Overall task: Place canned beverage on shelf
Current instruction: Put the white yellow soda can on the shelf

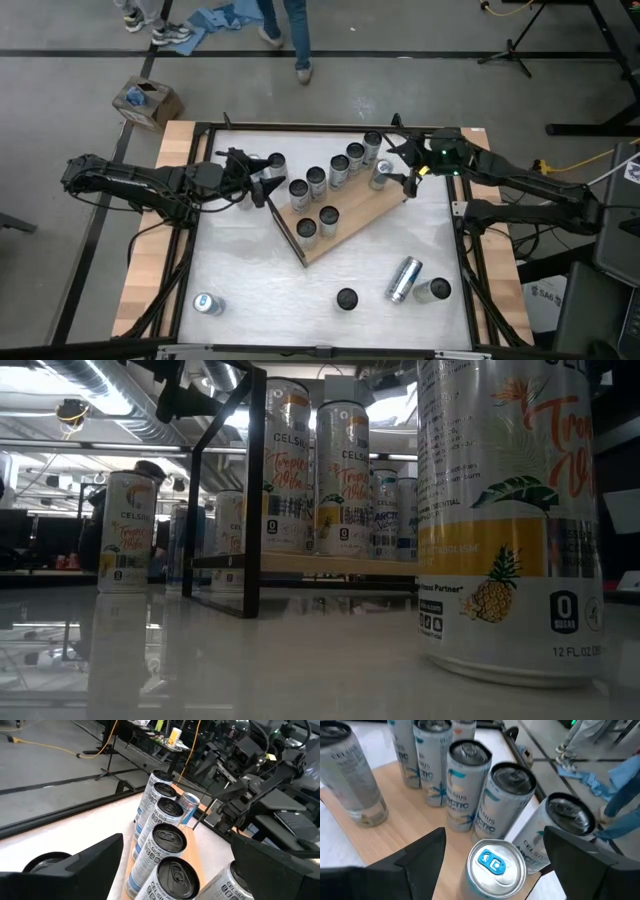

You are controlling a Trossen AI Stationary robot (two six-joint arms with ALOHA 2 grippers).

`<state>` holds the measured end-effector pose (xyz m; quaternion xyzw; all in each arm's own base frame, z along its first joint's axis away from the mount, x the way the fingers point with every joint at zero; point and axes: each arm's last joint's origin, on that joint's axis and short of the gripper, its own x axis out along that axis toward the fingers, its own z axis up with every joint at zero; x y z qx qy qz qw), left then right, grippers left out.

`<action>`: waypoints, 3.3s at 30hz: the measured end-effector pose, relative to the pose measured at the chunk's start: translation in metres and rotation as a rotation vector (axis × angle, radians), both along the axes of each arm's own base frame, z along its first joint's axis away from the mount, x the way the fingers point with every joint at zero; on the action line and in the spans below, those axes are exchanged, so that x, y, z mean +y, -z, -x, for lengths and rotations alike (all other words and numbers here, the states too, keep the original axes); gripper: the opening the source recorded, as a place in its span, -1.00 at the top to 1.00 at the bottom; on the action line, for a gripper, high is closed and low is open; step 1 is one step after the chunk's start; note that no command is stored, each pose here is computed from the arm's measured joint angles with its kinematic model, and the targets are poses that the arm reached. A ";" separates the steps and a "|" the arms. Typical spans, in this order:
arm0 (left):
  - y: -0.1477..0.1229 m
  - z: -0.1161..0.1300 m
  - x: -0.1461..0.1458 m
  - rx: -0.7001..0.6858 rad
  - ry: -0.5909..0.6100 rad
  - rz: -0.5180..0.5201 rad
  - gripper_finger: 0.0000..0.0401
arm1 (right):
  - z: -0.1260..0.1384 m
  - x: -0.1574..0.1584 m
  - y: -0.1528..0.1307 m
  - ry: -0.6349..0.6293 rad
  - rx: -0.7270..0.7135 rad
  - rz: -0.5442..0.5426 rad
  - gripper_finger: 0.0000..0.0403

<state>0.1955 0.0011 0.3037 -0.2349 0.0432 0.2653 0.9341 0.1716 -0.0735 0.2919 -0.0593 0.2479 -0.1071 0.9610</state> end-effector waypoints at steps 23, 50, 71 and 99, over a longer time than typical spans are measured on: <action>0.001 0.000 -0.002 -0.010 0.006 0.046 -0.82 | 0.042 0.028 -0.029 -0.148 -0.244 -0.291 -0.61; 0.002 0.000 -0.002 0.002 0.008 0.040 -0.82 | 0.029 0.120 -0.019 -0.346 -0.068 -0.585 -0.61; 0.002 0.000 -0.002 0.001 0.008 0.040 -0.82 | 0.045 0.179 -0.051 -0.431 0.072 -0.717 -0.61; 0.006 0.002 -0.002 0.051 0.007 0.039 -0.82 | 0.051 0.271 -0.022 -0.018 0.754 -0.507 -0.61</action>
